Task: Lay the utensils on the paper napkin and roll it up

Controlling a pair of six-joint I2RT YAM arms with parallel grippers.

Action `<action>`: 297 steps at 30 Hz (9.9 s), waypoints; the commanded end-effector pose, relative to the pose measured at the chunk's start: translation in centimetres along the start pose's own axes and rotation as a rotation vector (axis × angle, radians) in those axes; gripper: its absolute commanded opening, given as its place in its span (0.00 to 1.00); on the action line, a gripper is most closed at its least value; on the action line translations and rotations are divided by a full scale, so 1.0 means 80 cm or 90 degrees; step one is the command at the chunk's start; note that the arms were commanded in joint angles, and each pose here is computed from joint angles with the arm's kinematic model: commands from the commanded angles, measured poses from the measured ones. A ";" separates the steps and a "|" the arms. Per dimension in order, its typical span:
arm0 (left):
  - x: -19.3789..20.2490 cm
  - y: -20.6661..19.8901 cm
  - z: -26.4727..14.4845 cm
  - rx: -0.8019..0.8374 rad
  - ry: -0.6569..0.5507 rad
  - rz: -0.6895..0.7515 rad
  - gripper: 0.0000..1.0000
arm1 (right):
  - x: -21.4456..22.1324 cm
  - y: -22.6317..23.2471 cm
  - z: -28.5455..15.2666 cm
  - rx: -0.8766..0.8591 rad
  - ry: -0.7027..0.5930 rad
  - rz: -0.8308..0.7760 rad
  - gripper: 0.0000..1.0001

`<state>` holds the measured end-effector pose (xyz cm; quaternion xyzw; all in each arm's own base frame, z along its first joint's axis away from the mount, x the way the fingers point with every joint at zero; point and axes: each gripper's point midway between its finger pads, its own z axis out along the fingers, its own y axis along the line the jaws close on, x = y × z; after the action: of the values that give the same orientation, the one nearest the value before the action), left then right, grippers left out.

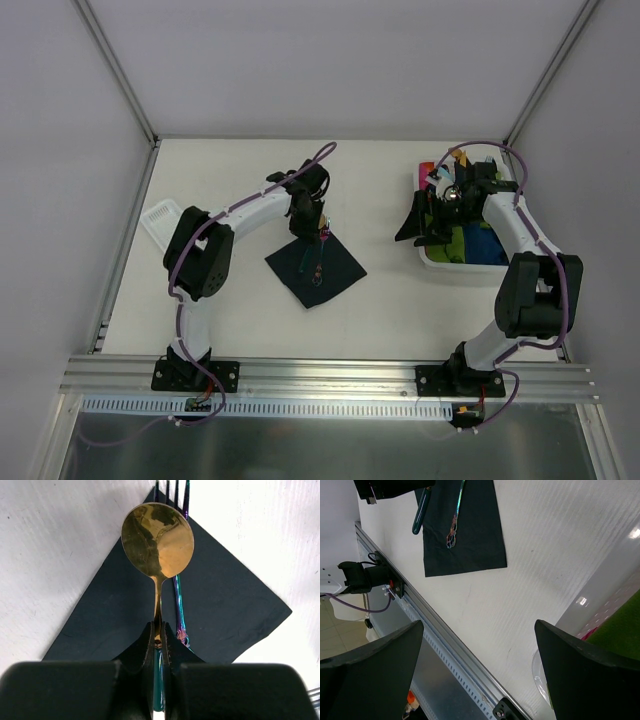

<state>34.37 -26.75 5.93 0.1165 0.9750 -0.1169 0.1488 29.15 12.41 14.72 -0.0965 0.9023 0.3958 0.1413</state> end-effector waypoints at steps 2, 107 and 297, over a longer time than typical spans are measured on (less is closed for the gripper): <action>-0.011 -0.007 -0.014 -0.009 -0.029 -0.048 0.00 | 0.002 -0.014 0.002 0.018 0.006 -0.002 0.99; 0.047 0.046 -0.084 -0.035 -0.083 -0.211 0.27 | 0.054 0.122 0.117 0.095 -0.025 -0.465 0.66; -0.053 0.039 -0.175 0.071 -0.261 -0.257 0.51 | 0.047 0.108 0.109 0.089 0.023 -0.454 0.57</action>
<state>35.85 -22.97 15.97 -0.0627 0.9370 -0.1901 0.2862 24.69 22.76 12.29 -0.3497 0.8628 0.2821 0.2317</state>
